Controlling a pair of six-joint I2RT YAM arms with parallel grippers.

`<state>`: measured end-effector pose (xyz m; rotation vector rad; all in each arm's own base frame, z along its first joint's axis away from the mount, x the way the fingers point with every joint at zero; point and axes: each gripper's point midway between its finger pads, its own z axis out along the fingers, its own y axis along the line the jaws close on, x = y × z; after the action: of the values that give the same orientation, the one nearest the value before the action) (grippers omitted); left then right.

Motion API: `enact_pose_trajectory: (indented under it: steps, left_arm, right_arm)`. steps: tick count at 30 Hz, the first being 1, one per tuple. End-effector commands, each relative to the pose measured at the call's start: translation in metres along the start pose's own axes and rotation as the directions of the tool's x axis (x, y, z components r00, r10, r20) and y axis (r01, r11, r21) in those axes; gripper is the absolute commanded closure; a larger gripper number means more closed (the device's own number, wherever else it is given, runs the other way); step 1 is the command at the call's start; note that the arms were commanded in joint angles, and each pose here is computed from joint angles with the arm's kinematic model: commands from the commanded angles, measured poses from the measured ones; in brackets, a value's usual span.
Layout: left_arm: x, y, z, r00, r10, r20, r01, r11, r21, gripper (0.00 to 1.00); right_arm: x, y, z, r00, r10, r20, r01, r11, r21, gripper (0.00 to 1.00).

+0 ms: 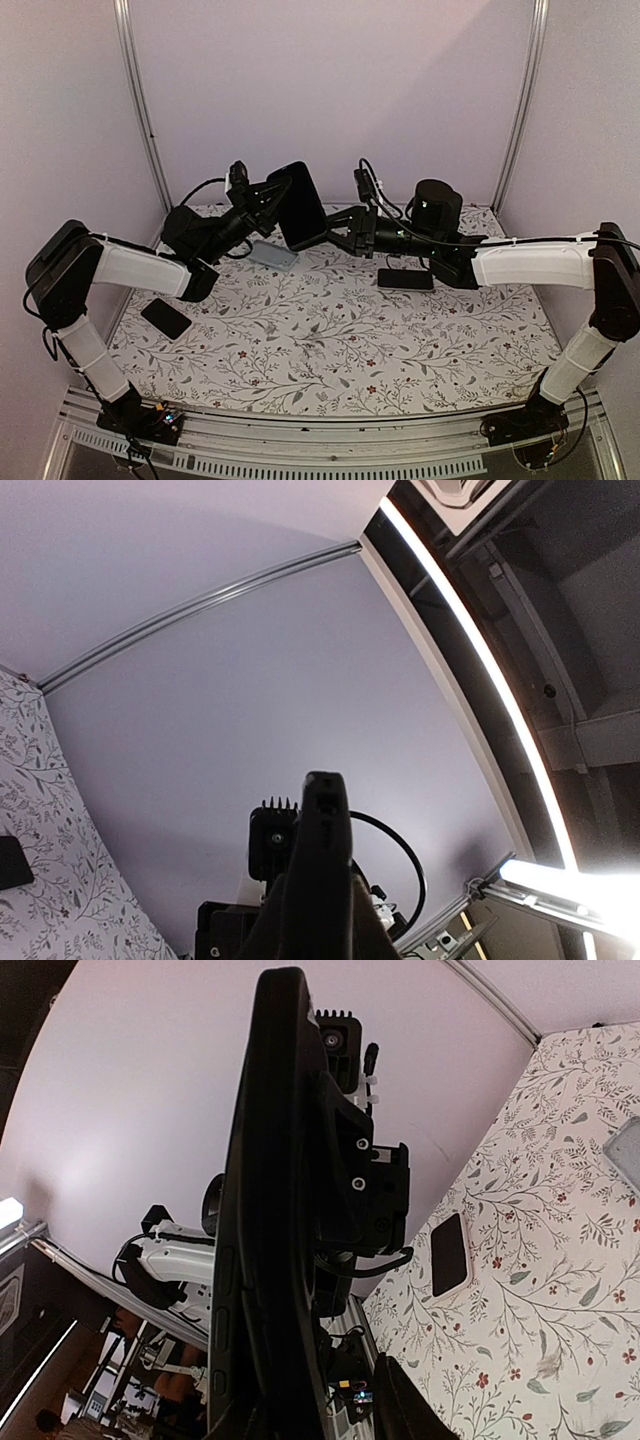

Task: Take the phone out of the phone case
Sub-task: Remove the bottom right corner of the phone case from the phone, then remove the phone case from the phone.

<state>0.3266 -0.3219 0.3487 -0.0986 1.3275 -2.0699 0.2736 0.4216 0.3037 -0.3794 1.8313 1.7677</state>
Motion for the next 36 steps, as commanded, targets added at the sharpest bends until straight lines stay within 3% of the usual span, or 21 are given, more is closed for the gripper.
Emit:
enact_pose_trajectory:
  steps: [1, 9, 14, 28, 33, 36]
  left_arm:
    - [0.025, -0.033, 0.006, 0.994, 0.004, -0.111, 0.006, 0.995, 0.096, 1.00]
    - [0.030, -0.016, 0.006, 0.986, -0.020, -0.165, 0.030, 0.998, 0.060, 0.99]
    - [0.027, -0.001, 0.005, 0.984, -0.002, -0.181, -0.002, 1.000, -0.019, 0.86]
    - [0.012, 0.049, -0.011, 0.981, 0.035, -0.189, -0.084, 0.963, -0.256, 0.46]
    - [0.006, 0.066, -0.021, 0.974, 0.093, -0.206, -0.164, 0.917, -0.364, 0.26]
    - [0.002, 0.075, -0.031, 0.962, 0.146, -0.229, -0.236, 0.868, -0.438, 0.20]
  right_arm:
    - [-0.013, 0.000, -0.003, 0.999, 0.000, 0.054, 0.001, 1.000, -0.008, 0.71]
    - [-0.010, -0.004, 0.001, 0.999, 0.015, 0.039, -0.014, 1.000, -0.022, 0.87]
    - [-0.006, -0.012, 0.001, 0.998, 0.045, 0.037, -0.044, 0.999, -0.019, 1.00]
    - [0.000, -0.046, -0.010, 0.989, 0.130, 0.069, -0.130, 0.991, 0.004, 1.00]
    - [0.003, -0.058, -0.017, 0.987, 0.141, 0.080, -0.144, 0.989, 0.039, 1.00]
    - [0.005, -0.068, -0.019, 0.986, 0.148, 0.077, -0.155, 0.985, 0.082, 1.00]
